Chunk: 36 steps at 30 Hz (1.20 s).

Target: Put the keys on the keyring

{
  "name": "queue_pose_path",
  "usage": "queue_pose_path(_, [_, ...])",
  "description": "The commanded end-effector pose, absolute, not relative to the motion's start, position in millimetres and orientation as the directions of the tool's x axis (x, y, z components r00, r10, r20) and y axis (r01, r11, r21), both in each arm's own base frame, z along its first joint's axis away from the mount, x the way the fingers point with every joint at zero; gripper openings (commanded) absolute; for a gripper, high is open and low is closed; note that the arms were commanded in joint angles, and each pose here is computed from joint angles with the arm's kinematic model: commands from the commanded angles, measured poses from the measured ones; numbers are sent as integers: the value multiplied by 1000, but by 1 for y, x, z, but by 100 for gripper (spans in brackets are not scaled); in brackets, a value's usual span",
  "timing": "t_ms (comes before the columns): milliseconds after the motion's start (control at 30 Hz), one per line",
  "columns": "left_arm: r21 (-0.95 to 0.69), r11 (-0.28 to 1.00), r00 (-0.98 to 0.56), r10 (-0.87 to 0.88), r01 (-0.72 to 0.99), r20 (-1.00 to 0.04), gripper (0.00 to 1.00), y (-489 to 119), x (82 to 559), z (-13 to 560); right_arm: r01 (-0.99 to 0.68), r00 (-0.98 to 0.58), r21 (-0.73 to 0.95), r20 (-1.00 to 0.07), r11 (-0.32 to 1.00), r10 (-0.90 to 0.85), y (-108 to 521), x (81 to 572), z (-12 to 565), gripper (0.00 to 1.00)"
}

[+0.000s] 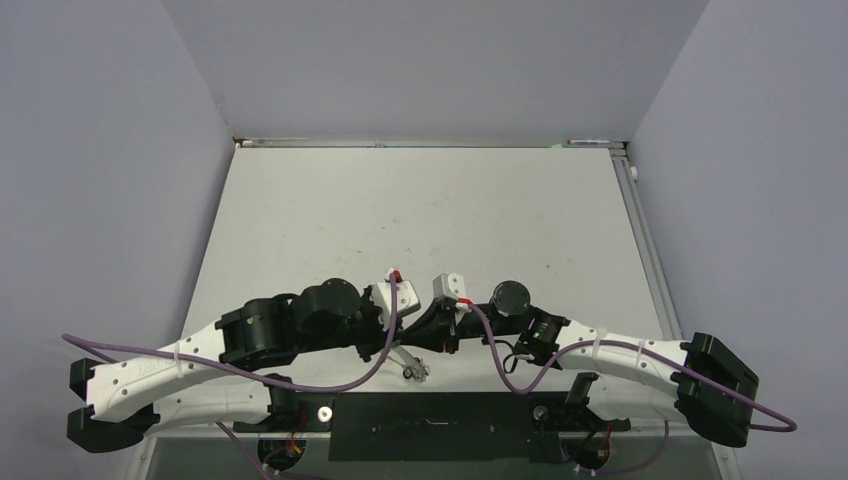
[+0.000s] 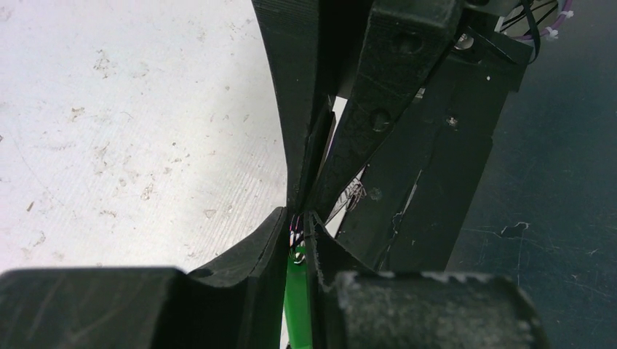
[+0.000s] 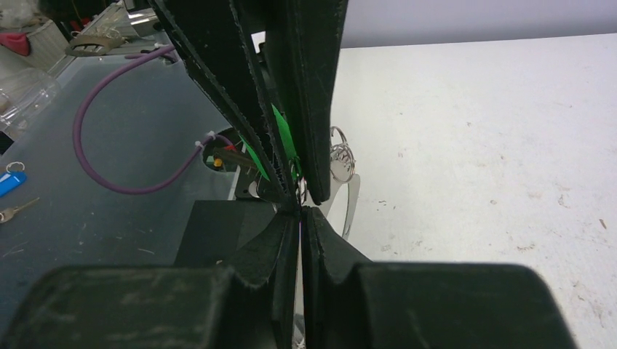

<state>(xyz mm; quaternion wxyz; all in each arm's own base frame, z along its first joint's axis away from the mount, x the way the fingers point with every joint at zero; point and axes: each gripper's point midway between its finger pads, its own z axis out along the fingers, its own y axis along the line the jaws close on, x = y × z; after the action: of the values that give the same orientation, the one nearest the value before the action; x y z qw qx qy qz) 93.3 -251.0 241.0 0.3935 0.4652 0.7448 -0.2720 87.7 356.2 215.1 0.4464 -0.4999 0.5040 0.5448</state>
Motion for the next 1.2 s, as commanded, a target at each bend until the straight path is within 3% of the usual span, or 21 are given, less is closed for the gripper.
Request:
queue_pose_path(0, [-3,406,-189,417,914,-889,12,-257,100,271,-986,-50,31,-992,-162,114,355,72,252,5])
queue_pose_path(300, [-20,457,-218,385,889,-897,37,-260,117,278,-984,-72,53,-992,-171,107,354,67,246,5])
queue_pose_path(700, [-124,622,-322,217,773,-922,81,-242,138,324,-986,-90,65,-983,-155,159,355,70,251,5])
queue_pose_path(1033, [-144,607,-212,42,782,-976,84,-211,128,329,-992,-127,109,-916,-70,381,331,88,296,5])
queue_pose_path(1167, [-134,556,-173,19,820,-985,78,-213,120,332,-991,-131,124,-880,-46,456,324,93,312,5])
